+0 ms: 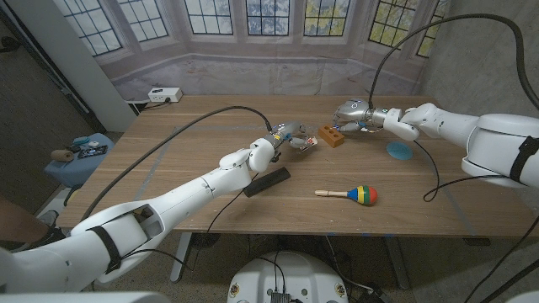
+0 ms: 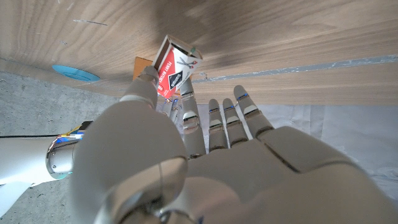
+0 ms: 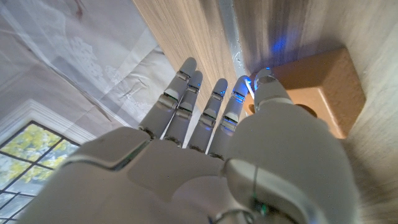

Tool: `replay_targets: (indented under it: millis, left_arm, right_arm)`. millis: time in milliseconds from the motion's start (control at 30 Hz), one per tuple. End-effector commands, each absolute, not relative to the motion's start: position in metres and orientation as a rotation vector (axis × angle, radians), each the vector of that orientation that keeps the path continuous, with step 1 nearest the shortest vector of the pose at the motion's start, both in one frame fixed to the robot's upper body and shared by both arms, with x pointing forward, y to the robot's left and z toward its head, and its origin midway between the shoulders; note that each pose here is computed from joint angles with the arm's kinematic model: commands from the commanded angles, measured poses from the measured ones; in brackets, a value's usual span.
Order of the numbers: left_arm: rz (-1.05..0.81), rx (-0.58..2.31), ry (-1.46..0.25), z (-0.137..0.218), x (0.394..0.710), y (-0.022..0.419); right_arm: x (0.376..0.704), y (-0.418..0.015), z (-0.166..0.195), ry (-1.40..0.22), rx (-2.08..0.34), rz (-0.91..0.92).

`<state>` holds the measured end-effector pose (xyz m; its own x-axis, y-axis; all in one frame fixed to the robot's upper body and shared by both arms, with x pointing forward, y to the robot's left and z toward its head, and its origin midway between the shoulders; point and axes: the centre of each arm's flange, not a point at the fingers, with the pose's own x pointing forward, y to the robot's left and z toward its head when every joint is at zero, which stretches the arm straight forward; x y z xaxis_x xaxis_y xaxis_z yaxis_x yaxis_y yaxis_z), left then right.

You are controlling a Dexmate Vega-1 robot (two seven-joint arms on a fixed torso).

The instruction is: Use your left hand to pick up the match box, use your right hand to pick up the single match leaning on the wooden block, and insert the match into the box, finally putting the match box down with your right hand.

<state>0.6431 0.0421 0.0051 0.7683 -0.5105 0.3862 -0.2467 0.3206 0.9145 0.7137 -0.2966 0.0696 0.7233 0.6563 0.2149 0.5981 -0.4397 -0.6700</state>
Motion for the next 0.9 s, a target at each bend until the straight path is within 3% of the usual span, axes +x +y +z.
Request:
replay_targets:
  millis: [33, 900]
  left_arm:
    - [-0.198, 1.259, -0.722, 0.0023, 0.6403, 0.0414]
    - [-0.203, 1.253, -0.716, -0.0002, 0.6408, 0.039]
  right_arm:
    - [0.7079, -0.2956, 0.0696, -0.963, -2.163, 0.104]
    - [0.7102, -0.2932, 0.0737, -0.972, -2.179, 0.113]
